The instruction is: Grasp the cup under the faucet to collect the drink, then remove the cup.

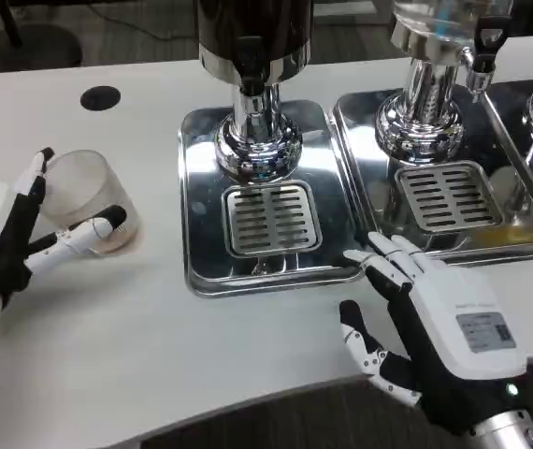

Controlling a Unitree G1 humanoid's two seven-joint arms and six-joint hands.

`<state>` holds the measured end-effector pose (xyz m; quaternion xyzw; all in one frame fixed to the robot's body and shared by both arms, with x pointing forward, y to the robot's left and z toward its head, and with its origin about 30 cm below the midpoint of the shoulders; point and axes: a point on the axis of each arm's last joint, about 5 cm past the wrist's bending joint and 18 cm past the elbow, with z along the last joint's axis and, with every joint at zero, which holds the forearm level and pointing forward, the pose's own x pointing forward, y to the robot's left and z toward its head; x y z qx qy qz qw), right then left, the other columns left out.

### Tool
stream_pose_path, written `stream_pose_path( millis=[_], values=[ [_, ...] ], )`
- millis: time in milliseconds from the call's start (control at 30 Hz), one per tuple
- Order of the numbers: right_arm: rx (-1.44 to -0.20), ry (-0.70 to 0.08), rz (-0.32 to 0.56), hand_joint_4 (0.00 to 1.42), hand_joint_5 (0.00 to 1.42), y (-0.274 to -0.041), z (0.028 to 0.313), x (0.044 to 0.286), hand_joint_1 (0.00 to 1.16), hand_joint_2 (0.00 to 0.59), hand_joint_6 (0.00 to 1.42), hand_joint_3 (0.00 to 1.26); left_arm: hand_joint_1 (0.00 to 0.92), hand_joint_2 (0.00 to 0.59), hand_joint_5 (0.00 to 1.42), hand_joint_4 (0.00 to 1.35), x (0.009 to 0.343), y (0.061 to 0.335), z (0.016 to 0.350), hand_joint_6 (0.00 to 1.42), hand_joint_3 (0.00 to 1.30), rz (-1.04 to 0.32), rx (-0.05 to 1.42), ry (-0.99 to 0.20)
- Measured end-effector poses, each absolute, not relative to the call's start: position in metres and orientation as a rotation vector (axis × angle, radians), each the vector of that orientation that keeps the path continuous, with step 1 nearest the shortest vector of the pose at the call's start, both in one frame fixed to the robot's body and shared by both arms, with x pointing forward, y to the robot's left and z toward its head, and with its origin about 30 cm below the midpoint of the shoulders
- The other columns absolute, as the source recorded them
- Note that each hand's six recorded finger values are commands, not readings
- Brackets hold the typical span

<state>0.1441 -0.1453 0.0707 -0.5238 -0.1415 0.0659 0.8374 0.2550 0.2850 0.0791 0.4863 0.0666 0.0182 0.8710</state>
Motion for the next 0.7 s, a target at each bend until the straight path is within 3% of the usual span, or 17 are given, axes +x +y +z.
stream_pose_path(
  millis=[700],
  values=[
    [-1.107,-0.300,0.140,0.15,0.15,-0.156,0.072,0.145,0.45,0.508,0.27,0.33,0.048,0.025,0.18,0.01,0.256,0.287,0.084,0.32,0.00,0.063,1.027,0.094]
  ],
)
